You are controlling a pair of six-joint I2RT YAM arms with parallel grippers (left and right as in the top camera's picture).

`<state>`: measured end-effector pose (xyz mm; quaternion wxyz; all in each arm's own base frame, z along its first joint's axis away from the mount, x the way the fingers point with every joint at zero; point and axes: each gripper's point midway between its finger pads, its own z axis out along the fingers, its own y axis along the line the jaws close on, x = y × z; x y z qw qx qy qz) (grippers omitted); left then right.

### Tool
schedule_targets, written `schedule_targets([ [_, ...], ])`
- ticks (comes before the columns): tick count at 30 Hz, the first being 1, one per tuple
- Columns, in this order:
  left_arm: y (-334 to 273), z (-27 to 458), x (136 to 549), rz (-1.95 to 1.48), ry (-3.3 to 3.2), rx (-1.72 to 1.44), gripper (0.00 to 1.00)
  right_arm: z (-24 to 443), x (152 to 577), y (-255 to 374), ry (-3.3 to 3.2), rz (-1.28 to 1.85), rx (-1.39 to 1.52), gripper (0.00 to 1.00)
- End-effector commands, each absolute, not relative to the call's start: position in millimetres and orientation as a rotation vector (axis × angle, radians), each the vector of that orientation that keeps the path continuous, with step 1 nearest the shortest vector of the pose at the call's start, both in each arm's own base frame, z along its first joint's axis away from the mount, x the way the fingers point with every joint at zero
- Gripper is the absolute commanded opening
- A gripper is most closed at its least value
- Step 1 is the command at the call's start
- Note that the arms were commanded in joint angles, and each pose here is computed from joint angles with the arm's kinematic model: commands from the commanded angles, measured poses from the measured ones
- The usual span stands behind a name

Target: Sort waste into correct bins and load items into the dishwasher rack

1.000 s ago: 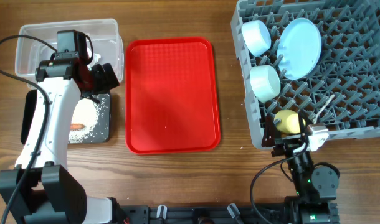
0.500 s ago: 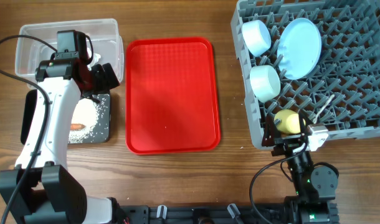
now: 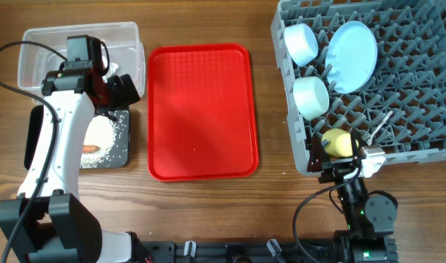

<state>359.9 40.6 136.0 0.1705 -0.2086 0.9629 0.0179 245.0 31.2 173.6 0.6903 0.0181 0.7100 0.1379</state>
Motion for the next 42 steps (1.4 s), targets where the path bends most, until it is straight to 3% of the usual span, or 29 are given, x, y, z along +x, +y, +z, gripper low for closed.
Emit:
schedule_targets([
  [1,44,156,363,0.053,2.674,-0.588,1.00,178,244,30,1.565,0.292,0.039,1.00],
  [14,2,227,378,-0.275,2.157,-0.377,1.00,178,244,30,1.565,0.292,0.039,1.00],
  [28,1,188,275,-0.282,1.731,-0.291,1.00,178,244,30,1.565,0.292,0.039,1.00],
  [42,0,159,250,-0.286,1.625,-0.269,1.00,178,245,30,1.565,0.292,0.039,1.00],
])
